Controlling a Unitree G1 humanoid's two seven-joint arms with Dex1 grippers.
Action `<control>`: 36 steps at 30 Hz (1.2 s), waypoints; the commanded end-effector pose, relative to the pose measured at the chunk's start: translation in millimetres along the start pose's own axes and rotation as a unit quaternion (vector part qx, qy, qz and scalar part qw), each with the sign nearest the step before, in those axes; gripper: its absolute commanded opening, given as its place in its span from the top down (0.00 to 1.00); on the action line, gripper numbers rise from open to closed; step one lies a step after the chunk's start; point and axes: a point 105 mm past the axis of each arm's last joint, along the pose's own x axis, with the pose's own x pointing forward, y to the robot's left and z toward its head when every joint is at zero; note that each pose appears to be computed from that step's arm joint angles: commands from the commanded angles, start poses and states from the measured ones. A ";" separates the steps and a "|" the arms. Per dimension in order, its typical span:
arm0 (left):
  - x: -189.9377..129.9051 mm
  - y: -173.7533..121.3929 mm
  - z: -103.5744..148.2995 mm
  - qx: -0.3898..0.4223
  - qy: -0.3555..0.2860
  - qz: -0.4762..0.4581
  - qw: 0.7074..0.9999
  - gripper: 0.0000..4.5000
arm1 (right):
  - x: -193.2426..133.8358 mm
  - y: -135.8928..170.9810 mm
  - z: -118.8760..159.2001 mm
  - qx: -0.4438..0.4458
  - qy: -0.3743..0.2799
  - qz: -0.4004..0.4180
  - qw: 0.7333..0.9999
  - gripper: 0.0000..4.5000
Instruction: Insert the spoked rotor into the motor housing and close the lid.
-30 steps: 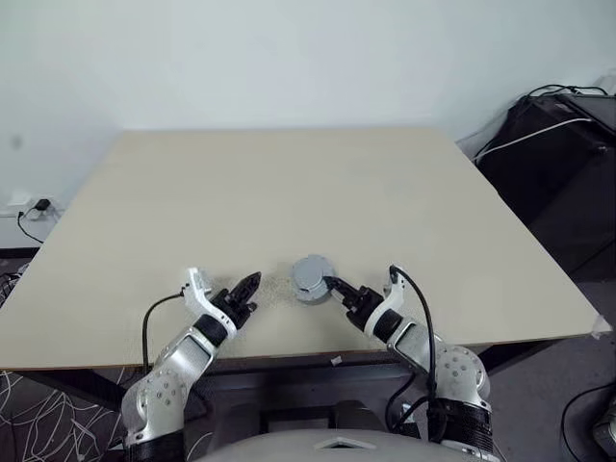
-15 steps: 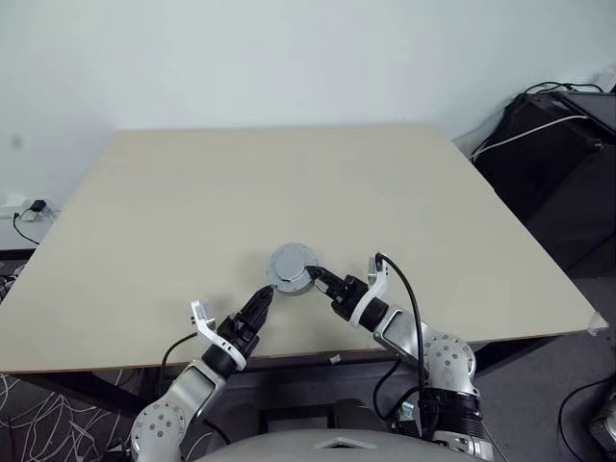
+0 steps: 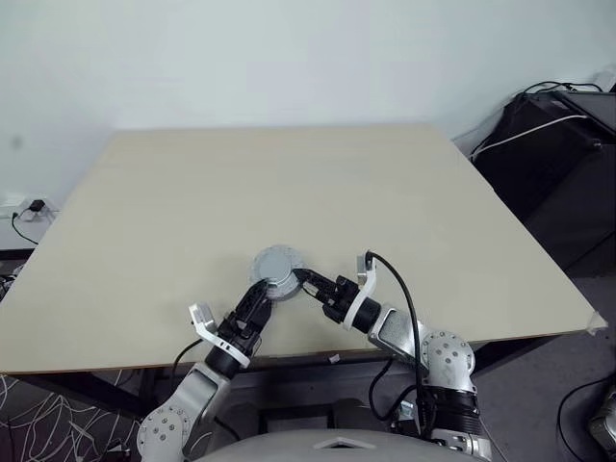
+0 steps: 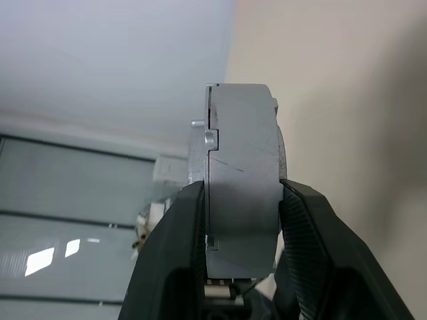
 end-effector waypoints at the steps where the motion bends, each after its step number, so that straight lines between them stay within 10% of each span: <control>1: 19.4 -22.0 -9.7 -0.042 -0.018 -0.072 0.996 0.00 | 3.5 25.0 -2.2 -0.006 0.011 0.055 0.998 0.70; 12: 17.6 -28.0 -6.6 -0.053 -0.035 -0.092 0.994 0.00 | -4.1 12.4 -6.3 0.012 0.023 0.034 0.999 0.70; 21: 17.7 -28.3 -8.7 -0.062 -0.029 -0.090 0.994 0.54 | -3.7 9.0 -2.2 0.013 0.016 0.026 0.999 0.70; 31: 19.6 -28.9 -10.1 -0.062 -0.025 -0.091 0.994 0.54 | -3.9 7.8 5.1 -0.037 -0.002 0.008 0.999 0.70; 36: 20.2 -30.9 -7.0 -0.059 -0.036 -0.097 0.993 0.54 | -5.2 6.6 6.1 -0.041 -0.004 0.008 0.999 0.35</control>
